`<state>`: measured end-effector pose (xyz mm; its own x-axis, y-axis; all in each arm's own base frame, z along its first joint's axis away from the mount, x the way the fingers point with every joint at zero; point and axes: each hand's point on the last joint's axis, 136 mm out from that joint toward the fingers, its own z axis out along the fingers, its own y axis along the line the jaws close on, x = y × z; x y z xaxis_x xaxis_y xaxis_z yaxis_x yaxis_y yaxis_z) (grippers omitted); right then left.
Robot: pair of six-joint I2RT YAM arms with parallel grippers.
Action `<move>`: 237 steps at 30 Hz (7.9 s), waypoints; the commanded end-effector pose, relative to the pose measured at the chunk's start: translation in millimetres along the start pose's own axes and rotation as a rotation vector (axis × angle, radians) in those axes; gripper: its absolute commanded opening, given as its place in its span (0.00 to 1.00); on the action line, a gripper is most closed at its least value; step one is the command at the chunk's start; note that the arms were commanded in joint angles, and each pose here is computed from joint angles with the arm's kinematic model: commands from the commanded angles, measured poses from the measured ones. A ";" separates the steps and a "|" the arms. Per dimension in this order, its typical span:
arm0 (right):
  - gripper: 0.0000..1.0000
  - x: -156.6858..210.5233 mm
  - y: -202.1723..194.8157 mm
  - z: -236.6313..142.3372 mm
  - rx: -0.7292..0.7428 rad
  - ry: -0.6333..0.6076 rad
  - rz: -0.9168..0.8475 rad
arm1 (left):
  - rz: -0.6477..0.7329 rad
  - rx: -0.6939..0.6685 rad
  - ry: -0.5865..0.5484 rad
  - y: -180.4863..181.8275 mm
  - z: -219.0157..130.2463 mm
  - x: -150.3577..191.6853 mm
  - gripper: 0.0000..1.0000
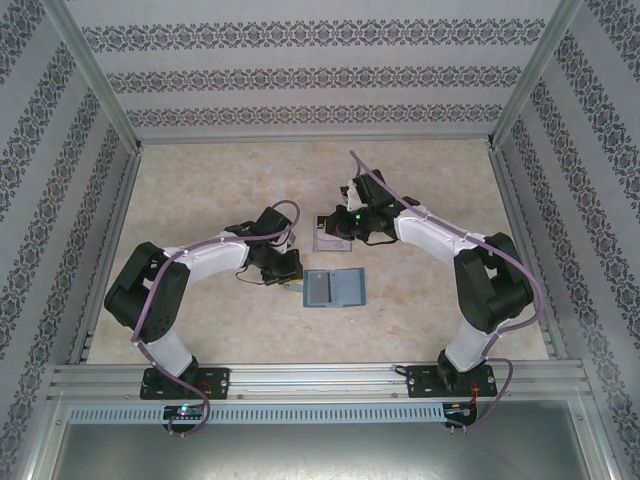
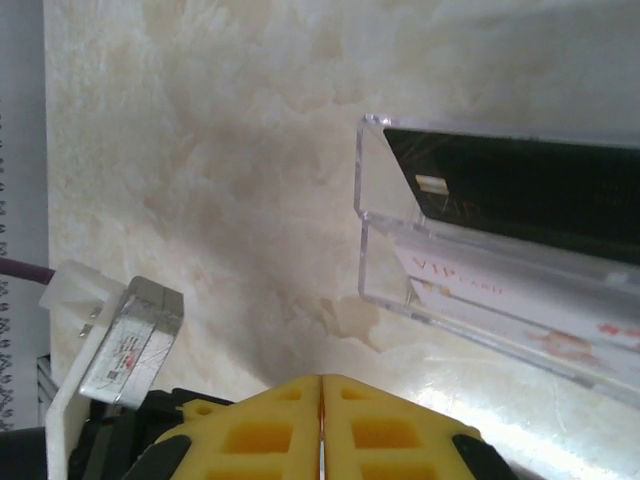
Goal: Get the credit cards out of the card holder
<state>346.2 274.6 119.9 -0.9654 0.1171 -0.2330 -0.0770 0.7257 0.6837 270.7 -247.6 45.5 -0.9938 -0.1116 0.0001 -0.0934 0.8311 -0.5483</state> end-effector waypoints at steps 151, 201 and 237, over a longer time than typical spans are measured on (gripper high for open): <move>0.05 127.6 -88.3 -10.2 0.746 0.267 -0.091 | -0.036 -0.093 0.111 35.1 23.1 17.1 0.01; 0.31 113.9 -82.7 -29.5 0.683 0.185 -0.047 | 0.012 -0.077 0.047 5.3 -2.8 5.7 0.01; 0.22 107.7 -52.5 44.3 0.264 0.207 0.111 | 0.033 -0.015 0.128 -17.7 33.5 16.2 0.00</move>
<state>257.6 283.3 37.6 -0.9969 0.0736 -0.0266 0.0505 0.8650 0.4991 259.9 -279.1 27.6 -0.9960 -0.0161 0.0879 -0.0609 0.8419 -0.5362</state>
